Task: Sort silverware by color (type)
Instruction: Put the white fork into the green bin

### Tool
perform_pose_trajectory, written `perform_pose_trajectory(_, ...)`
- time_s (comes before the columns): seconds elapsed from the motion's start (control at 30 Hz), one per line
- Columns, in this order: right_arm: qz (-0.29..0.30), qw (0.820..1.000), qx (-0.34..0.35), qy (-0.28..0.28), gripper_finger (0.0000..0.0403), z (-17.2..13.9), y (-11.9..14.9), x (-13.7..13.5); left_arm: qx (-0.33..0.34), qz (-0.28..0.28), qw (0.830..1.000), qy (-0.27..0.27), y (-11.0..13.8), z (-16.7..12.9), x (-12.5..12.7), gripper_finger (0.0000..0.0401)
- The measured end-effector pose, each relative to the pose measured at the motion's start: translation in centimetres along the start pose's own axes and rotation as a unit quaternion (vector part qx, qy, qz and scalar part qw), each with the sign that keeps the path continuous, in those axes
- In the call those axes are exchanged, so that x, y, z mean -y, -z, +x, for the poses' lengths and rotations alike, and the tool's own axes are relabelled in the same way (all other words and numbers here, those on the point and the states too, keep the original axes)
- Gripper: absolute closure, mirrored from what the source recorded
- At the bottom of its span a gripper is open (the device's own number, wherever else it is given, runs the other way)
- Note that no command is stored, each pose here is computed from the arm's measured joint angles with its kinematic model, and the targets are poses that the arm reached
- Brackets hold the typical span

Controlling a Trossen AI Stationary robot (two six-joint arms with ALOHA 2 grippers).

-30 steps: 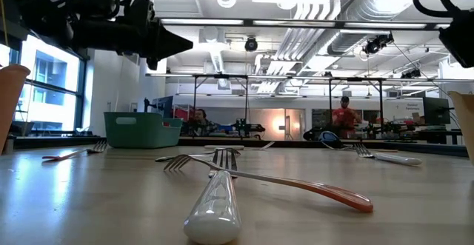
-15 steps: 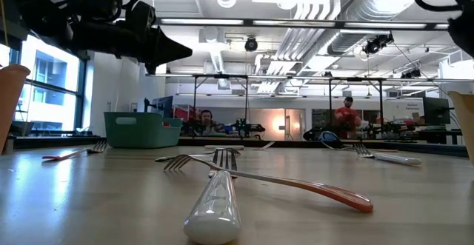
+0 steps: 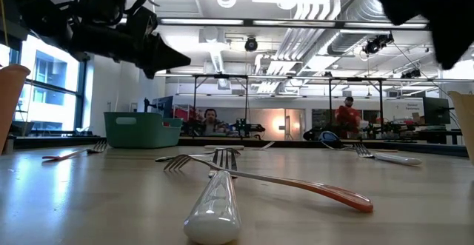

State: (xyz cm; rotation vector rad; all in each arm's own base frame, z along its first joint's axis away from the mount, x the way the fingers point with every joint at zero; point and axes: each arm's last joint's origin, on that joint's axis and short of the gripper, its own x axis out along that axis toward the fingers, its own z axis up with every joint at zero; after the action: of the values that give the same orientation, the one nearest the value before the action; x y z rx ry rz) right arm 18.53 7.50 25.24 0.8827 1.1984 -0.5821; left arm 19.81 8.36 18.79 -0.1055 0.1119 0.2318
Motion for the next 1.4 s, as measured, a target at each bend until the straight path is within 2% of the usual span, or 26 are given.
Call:
perform_pose_trajectory(0.17, 0.049, 0.998, 0.031, 0.016, 0.0285, 1.8, -1.9, 1.0, -0.011, -0.002, 1.000, -0.001, 0.2, 0.0, 0.0, 0.0401)
perform_pose_trajectory(0.37, 0.105, 0.993, 0.016, 0.055, 0.0227, 4.4, -4.0, 2.4, -0.024, -0.004, 1.000, -0.002, 0.5, 0.0, 0.0, 0.0401)
perform_pose_trajectory(0.63, 0.133, 0.987, 0.024, 0.082, 0.0218, 8.2, -7.4, 3.8, -0.037, -0.007, 0.999, -0.002, 0.7, 0.0, 0.0, 0.0401)
perform_pose_trajectory(0.83, 0.127, 0.986, 0.024, 0.108, 0.0241, 11.0, -9.5, 4.5, -0.039, -0.008, 0.999, -0.002, 0.8, 0.0, 0.0, 0.0401)
perform_pose_trajectory(1.03, 0.124, 0.985, 0.009, 0.123, 0.0286, 12.7, -10.3, 4.8, -0.043, -0.008, 0.999, -0.001, 0.8, 0.0, 0.0, 0.0401)
perform_pose_trajectory(1.23, 0.103, 0.988, 0.011, 0.112, 0.0349, 12.9, -10.3, 4.6, -0.042, -0.008, 0.999, -0.001, 0.8, -0.1, 0.0, 0.0401)
perform_pose_trajectory(1.4, 0.059, 0.993, 0.014, 0.098, 0.0397, 12.4, -10.6, 3.7, -0.029, -0.006, 1.000, 0.000, 0.3, -0.3, 0.1, 0.0401)
